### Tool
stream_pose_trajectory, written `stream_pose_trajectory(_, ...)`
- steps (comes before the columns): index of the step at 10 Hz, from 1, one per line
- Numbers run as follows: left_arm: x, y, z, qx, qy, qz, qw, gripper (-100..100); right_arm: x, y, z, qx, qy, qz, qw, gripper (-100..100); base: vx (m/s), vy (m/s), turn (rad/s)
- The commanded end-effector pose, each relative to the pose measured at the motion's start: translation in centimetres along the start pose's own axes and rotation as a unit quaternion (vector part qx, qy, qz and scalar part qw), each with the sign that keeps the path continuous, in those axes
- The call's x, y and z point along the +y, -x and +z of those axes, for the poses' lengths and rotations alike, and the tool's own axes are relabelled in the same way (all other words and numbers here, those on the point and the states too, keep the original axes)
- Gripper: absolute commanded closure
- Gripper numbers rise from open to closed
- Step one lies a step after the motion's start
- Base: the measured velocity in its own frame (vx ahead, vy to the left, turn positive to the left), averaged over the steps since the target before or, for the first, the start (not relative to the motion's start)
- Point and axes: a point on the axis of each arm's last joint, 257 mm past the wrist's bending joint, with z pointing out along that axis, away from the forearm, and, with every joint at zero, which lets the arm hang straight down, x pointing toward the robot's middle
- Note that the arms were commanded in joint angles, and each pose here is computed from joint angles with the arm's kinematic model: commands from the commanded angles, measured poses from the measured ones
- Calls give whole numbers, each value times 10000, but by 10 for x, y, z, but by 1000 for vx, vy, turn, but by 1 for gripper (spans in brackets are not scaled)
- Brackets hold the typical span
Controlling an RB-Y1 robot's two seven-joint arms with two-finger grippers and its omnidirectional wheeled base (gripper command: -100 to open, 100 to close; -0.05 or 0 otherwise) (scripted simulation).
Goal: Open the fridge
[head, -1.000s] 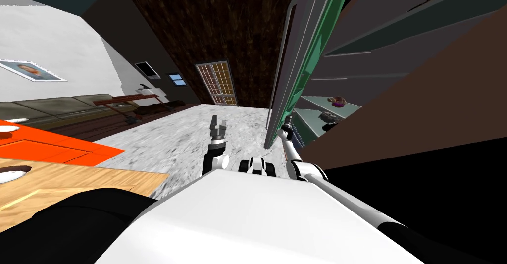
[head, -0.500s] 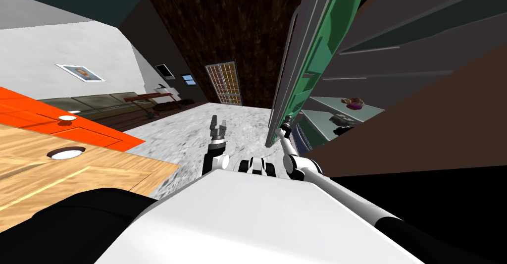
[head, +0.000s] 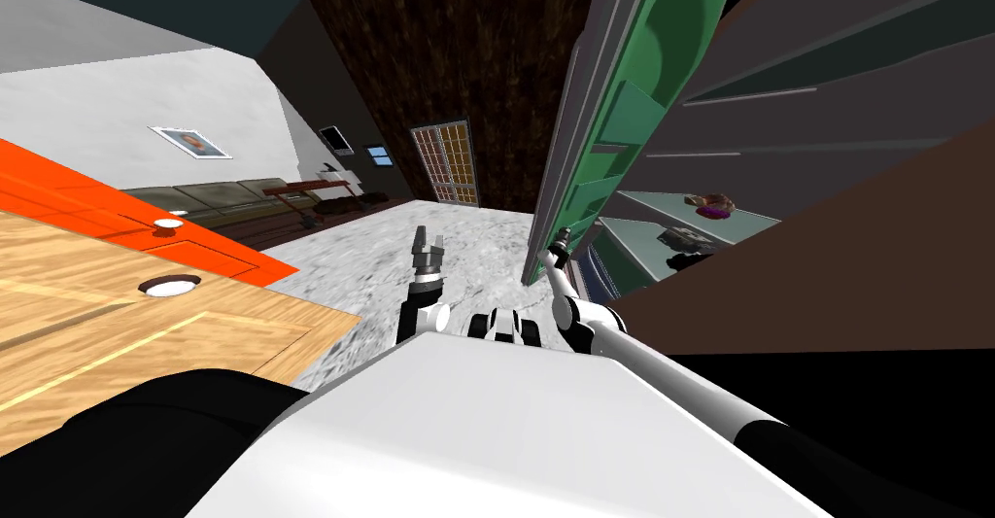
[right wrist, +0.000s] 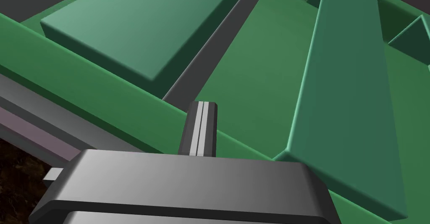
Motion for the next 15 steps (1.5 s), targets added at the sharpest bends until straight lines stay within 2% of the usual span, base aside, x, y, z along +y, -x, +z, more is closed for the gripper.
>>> stream_pose_trajectory(1, 0, 0, 0, 0, 0, 0, 10000, 0, -6, -20, 16, 162, -100, -110, 9998, -100, 7, 8, -11)
stream_pose_trajectory(2, 0, 0, 0, 0, 0, 0, 10000, 0, -6, -20, 16, 162, -100, -110, 9998, -100, 0, 0, 0)
stream_pose_trajectory(3, 0, 0, 0, 0, 0, 0, 10000, 0, -19, -47, 38, 417, -231, -241, 9986, -100, 14, 18, -14)
stream_pose_trajectory(6, 0, 0, 0, 0, 0, 0, 10000, 0, -49, -84, 67, 841, -365, -356, 9951, -100, 26, 43, -30)
stream_pose_trajectory(7, 0, 0, 0, 0, 0, 0, 10000, 0, -49, -84, 67, 841, -365, -356, 9951, -100, 25, 34, -9)
stream_pose_trajectory(9, 0, 0, 0, 0, 0, 0, 10000, 0, -73, -106, 84, 1130, -406, -307, 9923, -100, 37, 34, -35)
stream_pose_trajectory(10, 0, 0, 0, 0, 0, 0, 10000, 0, -73, -106, 84, 1133, -399, -373, 9921, -100, 30, 34, -14)
stream_pose_trajectory(11, 0, 0, 0, 0, 0, 0, 10000, 0, -86, -116, 91, 1274, -406, -296, 9906, -100, 18, 28, -30)
stream_pose_trajectory(12, 0, 0, 0, 0, 0, 0, 10000, 0, -86, -116, 91, 1276, -397, -361, 9904, -100, 16, 26, -17)
stream_pose_trajectory(13, 0, 0, 0, 0, 0, 0, 10000, 0, -100, -126, 98, 1414, -389, -298, 9887, -100, 27, 39, -31)
stream_pose_trajectory(14, 0, 0, 0, 0, 0, 0, 10000, 0, -100, -126, 98, 1416, -384, -336, 9886, -100, 25, 35, -22)
stream_pose_trajectory(15, 0, 0, 0, 0, 0, 0, 10000, 0, -113, -135, 105, 1546, -375, -200, 9871, -100, 33, 44, -35)
